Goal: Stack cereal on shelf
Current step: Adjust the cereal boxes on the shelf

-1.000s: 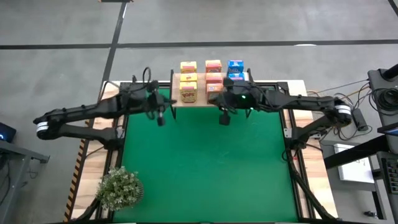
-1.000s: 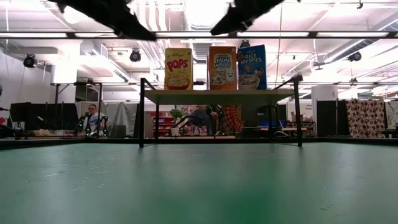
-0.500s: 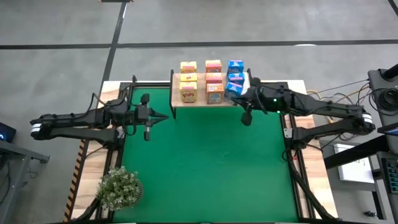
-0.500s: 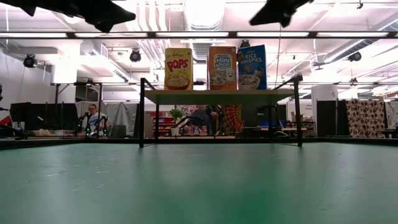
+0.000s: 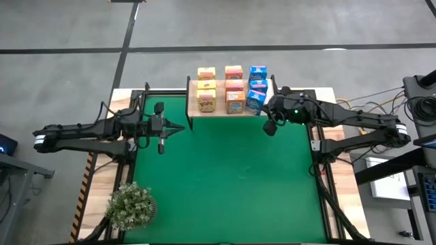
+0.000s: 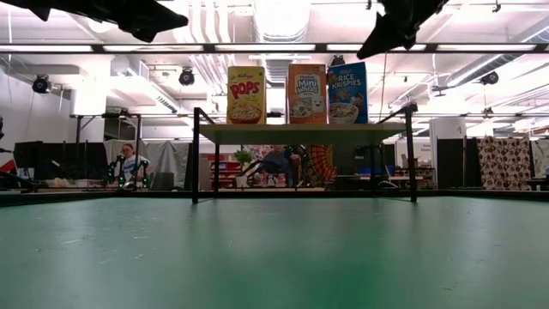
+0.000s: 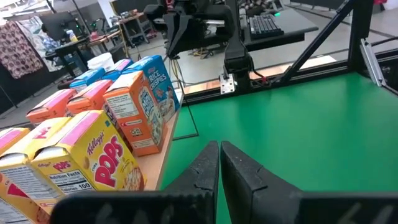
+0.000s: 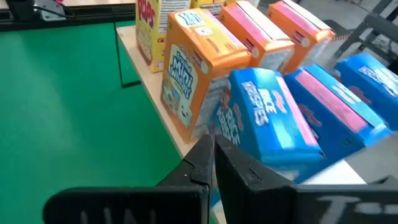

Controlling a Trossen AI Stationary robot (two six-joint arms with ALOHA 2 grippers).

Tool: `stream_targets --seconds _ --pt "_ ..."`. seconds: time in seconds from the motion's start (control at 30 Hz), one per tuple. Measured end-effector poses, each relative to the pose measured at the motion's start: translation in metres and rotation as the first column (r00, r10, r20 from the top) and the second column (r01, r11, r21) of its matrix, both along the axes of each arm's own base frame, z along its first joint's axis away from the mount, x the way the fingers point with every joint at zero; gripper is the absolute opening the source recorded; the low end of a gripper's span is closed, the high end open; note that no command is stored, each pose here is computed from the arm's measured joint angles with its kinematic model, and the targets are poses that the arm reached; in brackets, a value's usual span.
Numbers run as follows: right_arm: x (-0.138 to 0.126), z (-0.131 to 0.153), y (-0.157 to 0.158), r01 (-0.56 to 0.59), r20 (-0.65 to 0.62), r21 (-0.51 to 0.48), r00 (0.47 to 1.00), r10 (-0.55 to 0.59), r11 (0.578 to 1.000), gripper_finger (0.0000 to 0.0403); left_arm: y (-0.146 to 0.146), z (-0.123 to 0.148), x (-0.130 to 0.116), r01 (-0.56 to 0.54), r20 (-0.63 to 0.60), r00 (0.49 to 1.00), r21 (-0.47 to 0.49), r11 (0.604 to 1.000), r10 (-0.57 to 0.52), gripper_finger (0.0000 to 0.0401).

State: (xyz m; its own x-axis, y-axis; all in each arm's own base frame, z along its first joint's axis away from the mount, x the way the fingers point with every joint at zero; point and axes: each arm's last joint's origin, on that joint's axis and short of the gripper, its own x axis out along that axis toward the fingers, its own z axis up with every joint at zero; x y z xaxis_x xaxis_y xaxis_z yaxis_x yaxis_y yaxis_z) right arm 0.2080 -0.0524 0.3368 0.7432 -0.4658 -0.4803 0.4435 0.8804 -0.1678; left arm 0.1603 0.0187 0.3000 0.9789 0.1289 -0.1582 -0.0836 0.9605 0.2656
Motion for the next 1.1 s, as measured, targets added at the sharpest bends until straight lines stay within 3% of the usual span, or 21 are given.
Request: stream_targets --seconds 0.33,0.73,1.1 --pt "0.024 -0.015 -0.007 0.013 -0.048 -0.047 0.999 -0.015 0.999 0.0009 0.000 -0.001 0.001 0.000 -0.005 1.000 0.001 1.000 0.000 0.0000" --pt "0.007 -0.005 -0.007 0.109 -0.038 -0.095 0.993 -0.113 0.990 0.0009 0.000 -0.001 0.001 0.000 -0.006 1.000 0.001 1.000 0.000 0.0000" --pt "0.001 -0.002 -0.006 0.129 -0.037 -0.118 0.990 -0.134 0.985 0.0009 0.000 -0.001 0.001 0.001 -0.006 1.000 0.000 1.000 -0.001 0.0000"
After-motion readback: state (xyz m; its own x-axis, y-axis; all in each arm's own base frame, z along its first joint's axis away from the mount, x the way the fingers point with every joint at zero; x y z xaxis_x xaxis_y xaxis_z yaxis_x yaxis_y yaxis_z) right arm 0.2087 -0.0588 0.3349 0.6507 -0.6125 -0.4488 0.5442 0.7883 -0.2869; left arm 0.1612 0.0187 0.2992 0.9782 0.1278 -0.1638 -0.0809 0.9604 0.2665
